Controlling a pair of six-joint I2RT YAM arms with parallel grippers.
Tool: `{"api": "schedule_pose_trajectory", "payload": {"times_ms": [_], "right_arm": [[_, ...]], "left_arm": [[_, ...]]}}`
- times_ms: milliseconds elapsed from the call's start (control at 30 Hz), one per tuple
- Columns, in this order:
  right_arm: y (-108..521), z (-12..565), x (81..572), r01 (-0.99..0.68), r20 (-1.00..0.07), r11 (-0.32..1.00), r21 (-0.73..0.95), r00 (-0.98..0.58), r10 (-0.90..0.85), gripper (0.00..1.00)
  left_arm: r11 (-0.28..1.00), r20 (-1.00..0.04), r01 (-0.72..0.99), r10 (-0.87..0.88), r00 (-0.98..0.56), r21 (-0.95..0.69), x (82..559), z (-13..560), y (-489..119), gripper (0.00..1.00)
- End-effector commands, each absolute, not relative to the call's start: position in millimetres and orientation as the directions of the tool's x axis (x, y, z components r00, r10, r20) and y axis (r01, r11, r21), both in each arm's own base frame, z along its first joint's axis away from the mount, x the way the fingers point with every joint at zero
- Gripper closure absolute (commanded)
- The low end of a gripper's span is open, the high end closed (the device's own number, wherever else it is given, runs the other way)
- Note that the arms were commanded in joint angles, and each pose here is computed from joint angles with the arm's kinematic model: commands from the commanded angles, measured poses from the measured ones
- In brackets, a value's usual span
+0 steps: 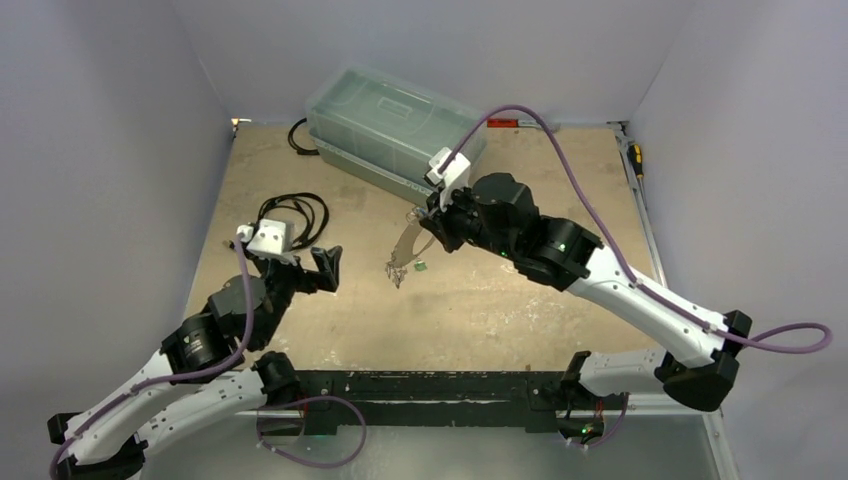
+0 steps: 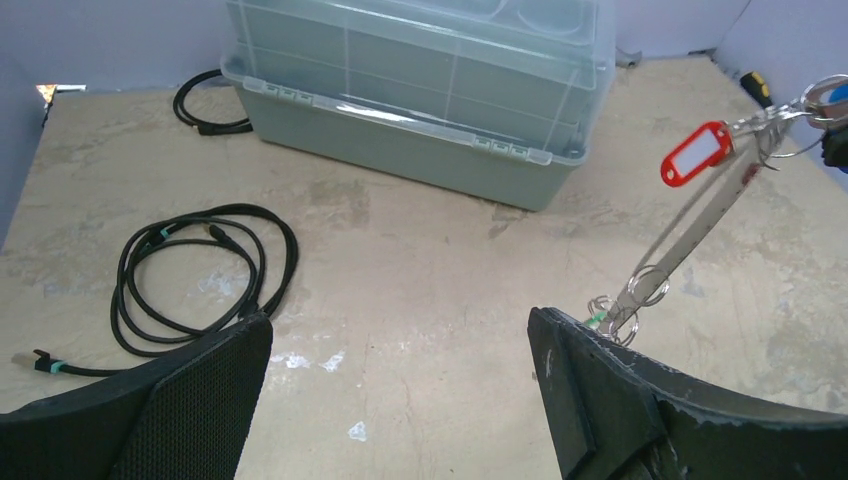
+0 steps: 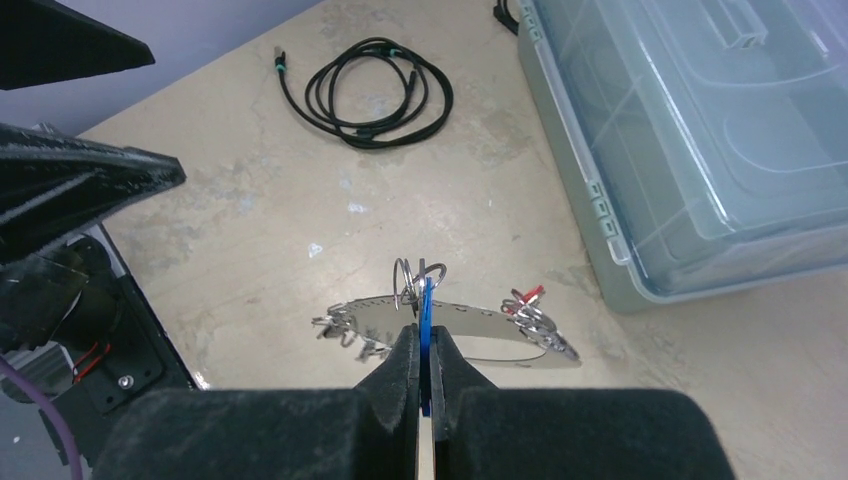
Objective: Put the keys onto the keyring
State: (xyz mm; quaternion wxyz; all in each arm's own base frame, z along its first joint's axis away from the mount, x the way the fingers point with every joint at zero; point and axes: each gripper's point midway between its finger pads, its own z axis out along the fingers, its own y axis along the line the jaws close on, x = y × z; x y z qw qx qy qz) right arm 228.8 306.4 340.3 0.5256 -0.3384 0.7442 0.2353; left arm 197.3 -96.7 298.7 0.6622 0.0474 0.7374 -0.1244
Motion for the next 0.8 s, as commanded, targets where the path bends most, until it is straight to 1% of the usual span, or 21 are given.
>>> {"api": "schedule_pose_trajectory", "payload": {"times_ms": [0, 100, 233, 400, 500, 633, 767], "right_arm": [[334, 352, 239, -0.759, -0.963, 0.649, 0.047, -0.206, -0.172, 1.0], [350, 337, 254, -0.734, -0.952, 0.676, 0.055, -0.243, -0.187, 1.0], [375, 328, 268, -0.731, -0.943, 0.679, 0.075, -0.274, -0.191, 1.0], [406, 343, 293, -0.7, -0.942, 0.706, 0.104, -0.298, -0.156, 1.0], [413, 340, 300, -0.675, -0.936, 0.727, 0.128, -0.324, -0.137, 1.0], [396, 297, 293, -0.615, -0.905, 0.768, 0.176, -0.408, -0.119, 1.0], [375, 208, 270, -0.563, -0.824, 0.794, 0.229, -0.547, -0.15, 1.0]], "left_arm": [[0.973, -0.988, 0.223, -0.022, -0.156, -0.057, 203, 290, -102, 0.01], [0.973, -0.985, 0.227, -0.001, -0.172, -0.041, 205, 286, -106, 0.02], [0.972, -0.984, 0.232, 0.01, -0.179, -0.032, 206, 282, -108, 0.02], [0.97, -0.981, 0.241, 0.016, -0.194, -0.032, 206, 277, -110, 0.02], [0.968, -0.979, 0.249, 0.018, -0.203, -0.034, 206, 276, -112, 0.03], [0.965, -0.979, 0.259, 0.017, -0.205, -0.037, 205, 275, -114, 0.03], [0.963, -0.978, 0.267, 0.026, -0.208, -0.031, 206, 274, -117, 0.03]]}}
